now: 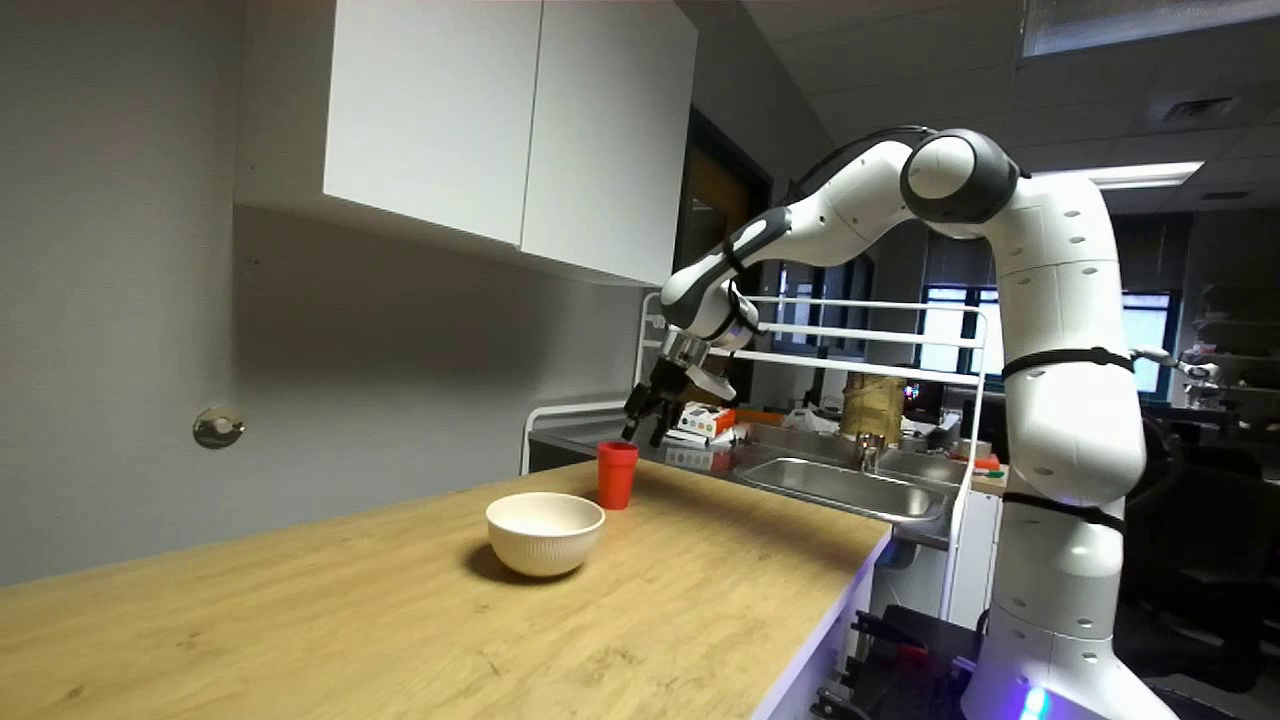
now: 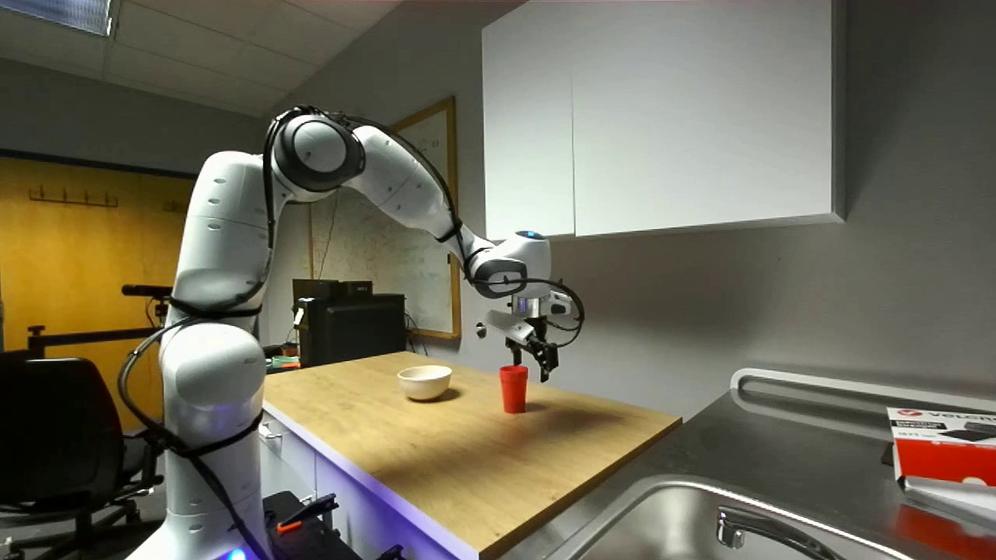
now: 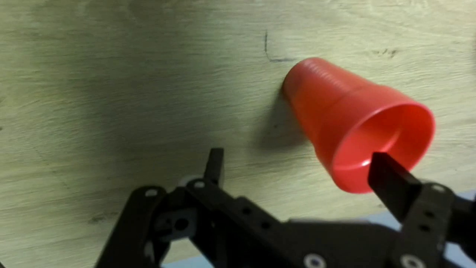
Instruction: Pick up the cup and pour its contents into the bowl
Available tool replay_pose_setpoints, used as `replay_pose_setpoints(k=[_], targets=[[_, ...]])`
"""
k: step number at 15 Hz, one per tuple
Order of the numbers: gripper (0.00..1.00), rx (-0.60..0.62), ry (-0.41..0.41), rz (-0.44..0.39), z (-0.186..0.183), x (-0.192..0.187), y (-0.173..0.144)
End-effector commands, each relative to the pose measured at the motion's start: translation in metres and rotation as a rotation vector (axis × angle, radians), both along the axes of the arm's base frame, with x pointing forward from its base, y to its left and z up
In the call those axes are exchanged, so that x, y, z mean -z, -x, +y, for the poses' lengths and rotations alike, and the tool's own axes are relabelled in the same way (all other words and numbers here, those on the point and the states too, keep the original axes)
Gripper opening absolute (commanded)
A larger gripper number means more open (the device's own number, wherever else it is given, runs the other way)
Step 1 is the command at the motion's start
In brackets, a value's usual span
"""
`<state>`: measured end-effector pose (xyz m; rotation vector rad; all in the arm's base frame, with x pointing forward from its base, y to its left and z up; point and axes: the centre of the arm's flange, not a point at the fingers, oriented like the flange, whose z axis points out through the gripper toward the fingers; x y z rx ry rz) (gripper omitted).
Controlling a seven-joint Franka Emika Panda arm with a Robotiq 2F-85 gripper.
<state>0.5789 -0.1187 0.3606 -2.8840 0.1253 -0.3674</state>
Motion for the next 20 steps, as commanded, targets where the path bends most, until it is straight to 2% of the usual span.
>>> replay_pose_setpoints(k=[1,3,4,5,6,10,15,20], targets=[[1.00,0.025,-0.010,0.034,-0.016,0.020,-0.028],[1.00,0.038,-0.007,0.060,-0.023,0.037,-0.031],[0.75,0.042,-0.007,0.073,-0.025,0.046,-0.032],[0.75,0.047,-0.004,0.084,-0.028,0.054,-0.033],[0.69,0.049,-0.003,0.092,-0.029,0.059,-0.033],[0.36,0.062,0.018,0.103,-0.033,0.070,-0.036],[0.02,0.072,0.087,0.078,-0.023,0.055,-0.038],[0.01,0.095,0.285,0.037,-0.003,0.040,-0.036]])
